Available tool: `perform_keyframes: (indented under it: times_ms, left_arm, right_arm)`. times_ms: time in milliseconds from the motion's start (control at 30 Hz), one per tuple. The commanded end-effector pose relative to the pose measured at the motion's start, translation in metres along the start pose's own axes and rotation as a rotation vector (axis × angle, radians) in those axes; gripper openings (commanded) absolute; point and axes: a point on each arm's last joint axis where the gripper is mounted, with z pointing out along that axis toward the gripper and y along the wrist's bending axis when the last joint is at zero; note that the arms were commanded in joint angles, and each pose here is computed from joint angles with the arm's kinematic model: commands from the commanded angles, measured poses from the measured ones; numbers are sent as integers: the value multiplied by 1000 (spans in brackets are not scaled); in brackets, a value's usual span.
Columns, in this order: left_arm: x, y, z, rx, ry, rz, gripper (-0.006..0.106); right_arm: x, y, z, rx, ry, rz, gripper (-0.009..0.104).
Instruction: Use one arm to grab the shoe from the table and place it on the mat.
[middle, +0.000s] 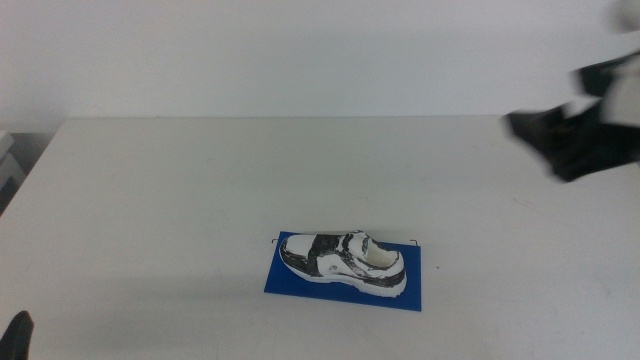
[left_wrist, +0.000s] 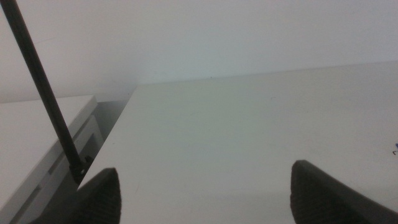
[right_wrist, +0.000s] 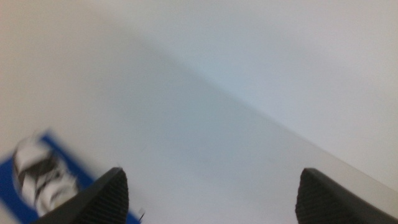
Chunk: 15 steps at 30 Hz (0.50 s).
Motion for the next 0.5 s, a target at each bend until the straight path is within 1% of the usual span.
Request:
perform_keyframes:
  times_ms: [0, 67, 167, 333, 400, 467]
  left_arm:
    - [-7, -1, -2, 8, -101, -12, 93]
    - [-7, -1, -2, 8, -101, -12, 93]
    - [-7, -1, -2, 8, -101, -12, 93]
    - [-7, -1, -2, 8, -101, -12, 93]
    - [-7, -1, -2, 8, -101, -12, 93]
    - [-7, -1, -2, 8, -101, -12, 93]
  right_arm:
    - [-10, -15, -38, 101, -168, 124, 73]
    - [-1, -20, -60, 143, -216, 230, 72]
    - [20, -22, -82, 192, -262, 334, 71]
    - [70, -15, -101, 272, -299, 384, 68]
    - [89, -11, -103, 303, -308, 378, 67]
    - [109, -7, -103, 342, -314, 340, 67]
